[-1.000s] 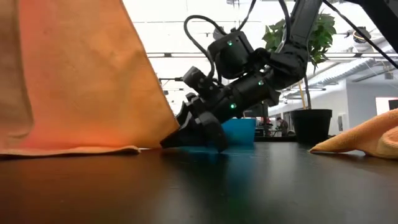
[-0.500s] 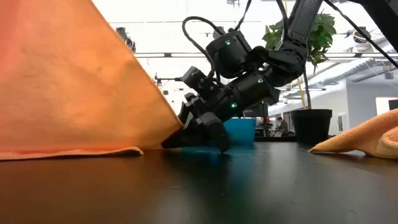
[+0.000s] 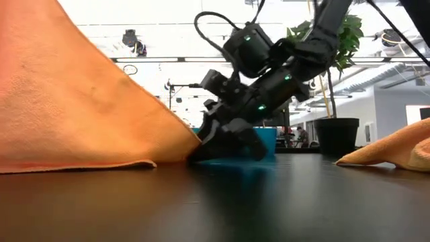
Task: Fold microfiber towels
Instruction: Fold the left orange microfiber towel
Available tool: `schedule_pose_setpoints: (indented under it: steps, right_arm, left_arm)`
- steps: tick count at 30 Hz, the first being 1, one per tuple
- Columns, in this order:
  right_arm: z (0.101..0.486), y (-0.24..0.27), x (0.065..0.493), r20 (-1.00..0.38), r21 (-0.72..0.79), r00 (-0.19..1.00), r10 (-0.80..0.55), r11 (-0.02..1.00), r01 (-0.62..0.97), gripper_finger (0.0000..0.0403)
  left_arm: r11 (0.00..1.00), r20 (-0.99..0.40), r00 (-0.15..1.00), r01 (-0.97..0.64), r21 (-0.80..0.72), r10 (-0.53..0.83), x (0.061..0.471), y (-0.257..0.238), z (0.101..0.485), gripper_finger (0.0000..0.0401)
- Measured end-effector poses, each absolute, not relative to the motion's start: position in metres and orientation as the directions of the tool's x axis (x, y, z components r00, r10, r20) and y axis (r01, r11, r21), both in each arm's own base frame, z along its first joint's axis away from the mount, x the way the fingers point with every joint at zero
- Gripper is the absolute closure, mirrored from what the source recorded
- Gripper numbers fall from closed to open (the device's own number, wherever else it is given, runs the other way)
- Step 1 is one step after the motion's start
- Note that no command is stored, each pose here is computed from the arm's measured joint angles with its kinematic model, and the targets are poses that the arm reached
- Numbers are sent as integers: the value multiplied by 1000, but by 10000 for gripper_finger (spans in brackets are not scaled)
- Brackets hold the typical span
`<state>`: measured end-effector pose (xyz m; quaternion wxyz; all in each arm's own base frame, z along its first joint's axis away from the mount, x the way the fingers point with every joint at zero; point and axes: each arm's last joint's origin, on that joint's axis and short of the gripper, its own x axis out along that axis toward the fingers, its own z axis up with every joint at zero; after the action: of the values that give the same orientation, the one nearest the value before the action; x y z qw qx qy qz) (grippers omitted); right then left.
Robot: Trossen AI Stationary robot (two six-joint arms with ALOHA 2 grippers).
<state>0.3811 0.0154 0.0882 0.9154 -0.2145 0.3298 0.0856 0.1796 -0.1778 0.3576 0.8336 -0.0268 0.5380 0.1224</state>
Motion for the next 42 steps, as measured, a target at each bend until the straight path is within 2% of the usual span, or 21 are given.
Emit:
schedule_pose_setpoints:
  steps: [11, 15, 21, 25, 27, 32, 39, 42]
  right_arm:
    - [97, 27, 373, -688, -294, 724, 47, 894, -338, 253]
    - [97, 27, 373, -690, -332, 724, 5, 886, -324, 265]
    - [96, 25, 372, -697, -430, 710, -101, 851, -302, 315]
    - [100, 25, 368, -702, -505, 682, -205, 819, -274, 377]
    - [109, 26, 364, -702, -528, 671, -240, 807, -264, 396]
    - [161, 33, 350, -633, -599, 706, -317, 779, -187, 400]
    - [246, 44, 314, -481, -601, 836, -264, 793, -95, 402]
    - [268, 45, 299, -456, -534, 868, -196, 840, -91, 402]
  left_arm:
    - [967, -903, 394, -243, 77, 171, 180, -178, 357, 401]
    - [967, -903, 394, -244, 76, 171, 180, -178, 357, 401]
    - [968, -907, 388, -238, 75, 166, 180, -178, 357, 401]
    - [967, -906, 385, -239, 86, 175, 179, -178, 357, 401]
    - [964, -904, 380, -243, 106, 195, 179, -176, 357, 401]
    - [955, -893, 377, -251, 156, 245, 181, -170, 357, 401]
    - [940, -861, 399, -256, 225, 315, 193, -156, 357, 401]
    - [935, -861, 389, -261, 239, 329, 198, -150, 357, 401]
